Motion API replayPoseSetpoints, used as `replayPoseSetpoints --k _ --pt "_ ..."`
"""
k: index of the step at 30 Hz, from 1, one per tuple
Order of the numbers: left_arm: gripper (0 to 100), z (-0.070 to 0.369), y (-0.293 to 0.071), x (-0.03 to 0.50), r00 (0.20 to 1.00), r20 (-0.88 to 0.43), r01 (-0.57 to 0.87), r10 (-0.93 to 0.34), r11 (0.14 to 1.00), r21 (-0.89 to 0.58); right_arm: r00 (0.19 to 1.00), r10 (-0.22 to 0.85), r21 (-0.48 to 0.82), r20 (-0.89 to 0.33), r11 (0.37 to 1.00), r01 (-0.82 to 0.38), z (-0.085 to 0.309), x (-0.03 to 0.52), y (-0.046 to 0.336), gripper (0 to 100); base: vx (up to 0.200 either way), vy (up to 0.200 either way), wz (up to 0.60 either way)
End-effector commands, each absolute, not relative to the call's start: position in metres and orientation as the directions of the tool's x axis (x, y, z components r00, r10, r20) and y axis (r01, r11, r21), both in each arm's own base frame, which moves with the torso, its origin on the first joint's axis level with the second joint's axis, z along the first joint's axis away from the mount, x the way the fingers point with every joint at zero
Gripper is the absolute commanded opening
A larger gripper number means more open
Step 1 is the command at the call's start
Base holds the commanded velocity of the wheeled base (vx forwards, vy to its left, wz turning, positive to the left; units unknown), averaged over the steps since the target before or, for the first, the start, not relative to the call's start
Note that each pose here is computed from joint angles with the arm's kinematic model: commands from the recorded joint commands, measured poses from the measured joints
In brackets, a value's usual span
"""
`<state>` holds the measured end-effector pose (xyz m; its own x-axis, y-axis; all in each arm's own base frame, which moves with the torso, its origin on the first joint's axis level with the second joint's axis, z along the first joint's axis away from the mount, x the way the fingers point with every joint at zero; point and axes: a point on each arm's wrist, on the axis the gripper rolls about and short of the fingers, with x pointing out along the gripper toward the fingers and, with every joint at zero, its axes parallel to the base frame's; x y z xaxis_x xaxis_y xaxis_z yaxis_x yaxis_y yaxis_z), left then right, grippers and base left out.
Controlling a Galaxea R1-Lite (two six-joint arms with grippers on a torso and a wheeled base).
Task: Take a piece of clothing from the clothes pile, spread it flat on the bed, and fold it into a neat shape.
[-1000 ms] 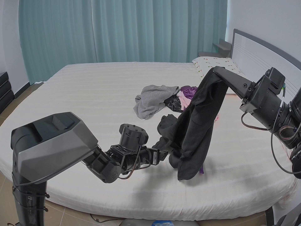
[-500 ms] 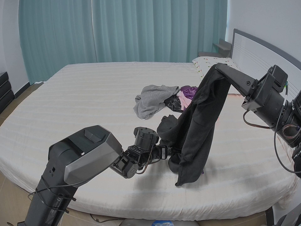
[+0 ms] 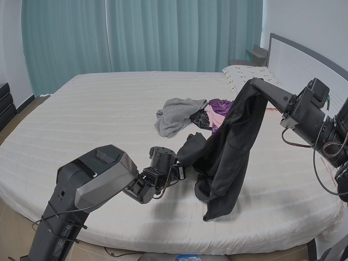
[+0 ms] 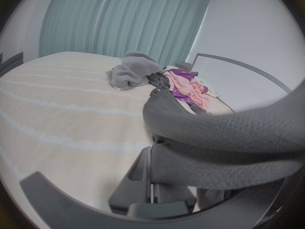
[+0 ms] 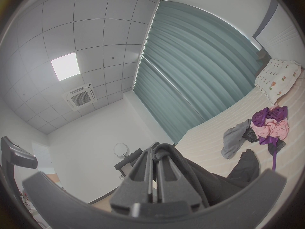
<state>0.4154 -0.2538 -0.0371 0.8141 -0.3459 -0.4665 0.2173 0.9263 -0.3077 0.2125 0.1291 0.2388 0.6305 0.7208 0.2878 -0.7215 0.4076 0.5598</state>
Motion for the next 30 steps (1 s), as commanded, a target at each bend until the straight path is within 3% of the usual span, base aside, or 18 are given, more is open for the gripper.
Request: replayPoseSetpoints --k 1,11,20,30 --pt "0 0.027 -0.215 0.393 0.836 -0.447 0.173 -0.318 0.926 -0.336 0.692 0.69 0.591 0.213 0.473 -0.654 0.218 0.24 0.123 0 0.0 0.0 0.0" --pt "0 0.137 -0.172 0.323 0.864 -0.368 0.134 -0.343 0.862 -0.49 0.75 0.652 0.63 0.115 0.535 -0.562 0.181 0.3 0.125 0 0.0 0.0 0.0" --pt "0 0.215 -0.15 0.277 0.882 -0.226 0.151 -0.414 0.703 -0.695 0.77 0.586 0.574 0.253 0.55 -0.606 0.225 0.312 0.103 0 0.0 0.0 0.0" --pt "0 0.165 -0.149 0.267 0.815 -0.39 0.075 -0.429 0.745 -0.663 0.746 0.666 0.66 0.026 0.549 -0.513 0.161 0.286 0.124 0 0.0 0.0 0.0"
